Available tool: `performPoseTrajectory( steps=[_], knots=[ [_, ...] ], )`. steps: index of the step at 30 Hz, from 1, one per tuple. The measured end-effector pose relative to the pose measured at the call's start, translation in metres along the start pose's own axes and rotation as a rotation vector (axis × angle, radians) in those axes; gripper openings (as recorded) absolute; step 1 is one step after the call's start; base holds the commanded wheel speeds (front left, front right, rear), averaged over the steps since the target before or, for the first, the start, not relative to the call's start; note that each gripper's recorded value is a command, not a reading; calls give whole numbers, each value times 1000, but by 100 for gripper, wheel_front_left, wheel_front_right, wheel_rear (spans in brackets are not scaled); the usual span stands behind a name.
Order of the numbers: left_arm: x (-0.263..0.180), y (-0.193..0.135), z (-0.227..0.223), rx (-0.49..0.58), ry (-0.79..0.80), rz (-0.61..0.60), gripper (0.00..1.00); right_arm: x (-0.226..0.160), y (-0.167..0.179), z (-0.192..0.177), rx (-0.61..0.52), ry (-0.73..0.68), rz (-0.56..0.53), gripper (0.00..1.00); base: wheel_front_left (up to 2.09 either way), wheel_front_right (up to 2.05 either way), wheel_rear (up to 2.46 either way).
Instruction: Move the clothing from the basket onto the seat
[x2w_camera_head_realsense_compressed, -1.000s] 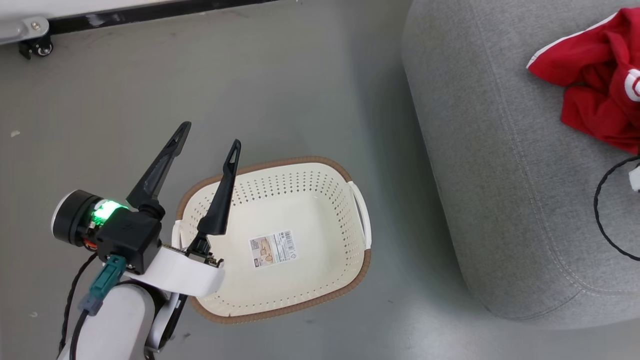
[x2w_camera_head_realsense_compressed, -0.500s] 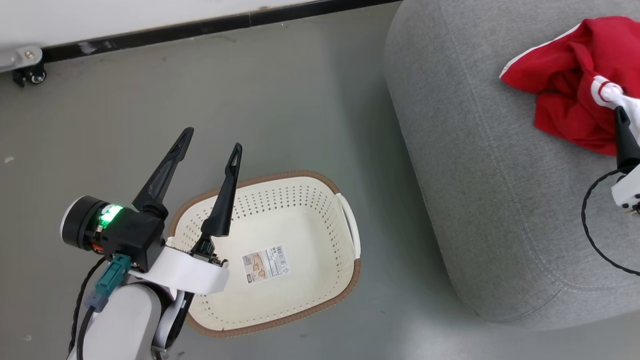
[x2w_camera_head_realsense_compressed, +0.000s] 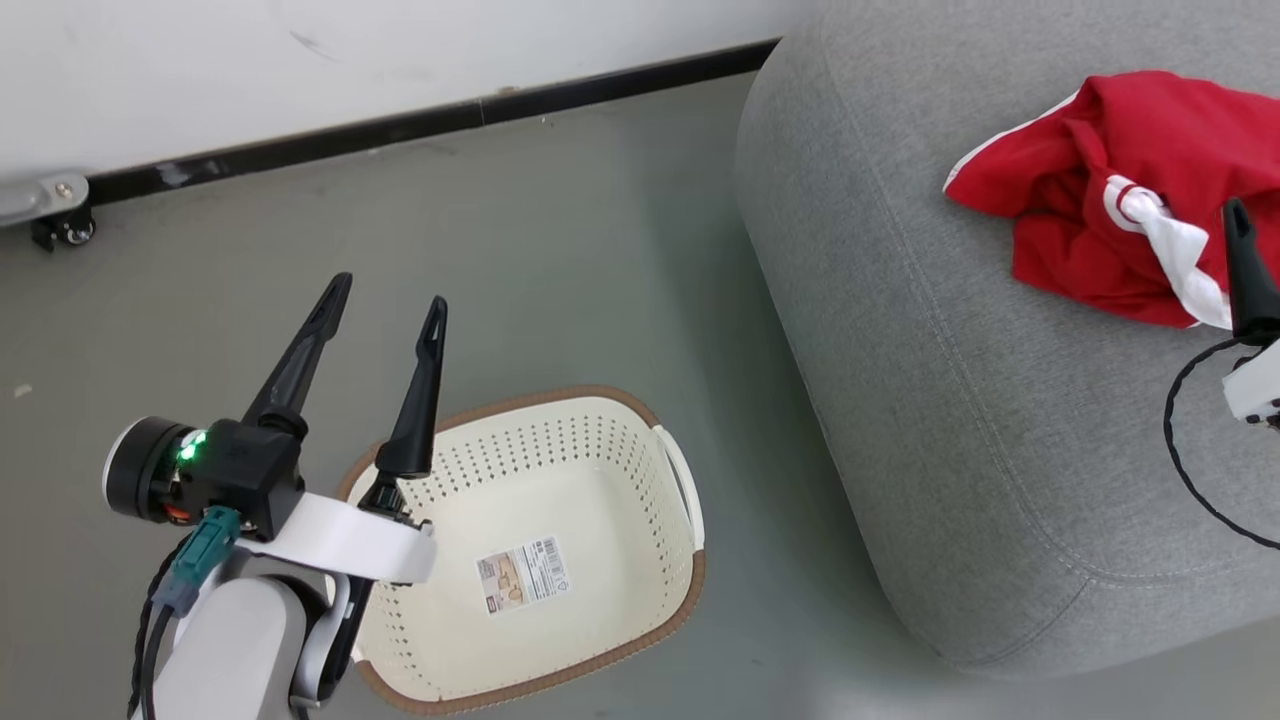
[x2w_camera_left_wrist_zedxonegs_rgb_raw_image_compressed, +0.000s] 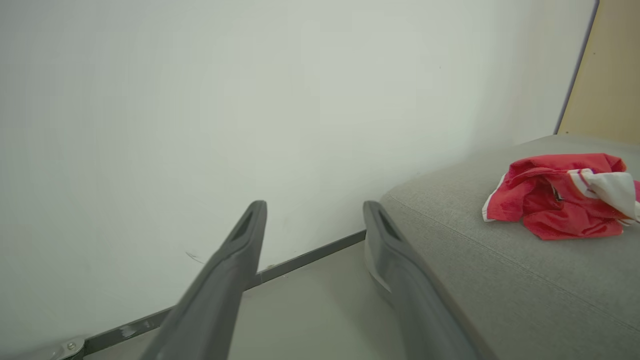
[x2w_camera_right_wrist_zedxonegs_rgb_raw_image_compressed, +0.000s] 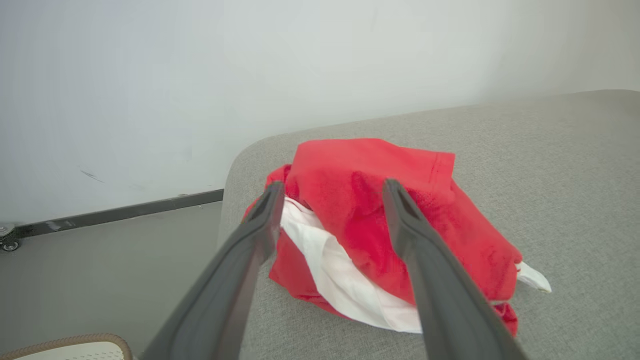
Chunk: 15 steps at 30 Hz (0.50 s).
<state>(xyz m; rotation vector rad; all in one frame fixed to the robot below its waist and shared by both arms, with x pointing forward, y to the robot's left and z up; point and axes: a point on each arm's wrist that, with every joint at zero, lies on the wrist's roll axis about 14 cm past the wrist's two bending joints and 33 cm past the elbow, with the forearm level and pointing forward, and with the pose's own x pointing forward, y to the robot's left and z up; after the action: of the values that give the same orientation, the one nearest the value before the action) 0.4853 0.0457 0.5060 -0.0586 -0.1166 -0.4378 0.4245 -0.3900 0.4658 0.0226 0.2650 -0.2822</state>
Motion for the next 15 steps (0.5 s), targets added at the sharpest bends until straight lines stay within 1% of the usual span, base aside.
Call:
performPoseTrajectory(
  steps=[7, 15],
  knots=[
    [-14, 12, 5, 9, 3, 63, 100, -8, 7, 26, 33, -98, 28, 100, 0, 0, 0],
    [-37, 43, 20, 36, -15, 197, 100, -11, 35, 60, 34, -217, 111, 100, 0, 0, 0]
  ],
)
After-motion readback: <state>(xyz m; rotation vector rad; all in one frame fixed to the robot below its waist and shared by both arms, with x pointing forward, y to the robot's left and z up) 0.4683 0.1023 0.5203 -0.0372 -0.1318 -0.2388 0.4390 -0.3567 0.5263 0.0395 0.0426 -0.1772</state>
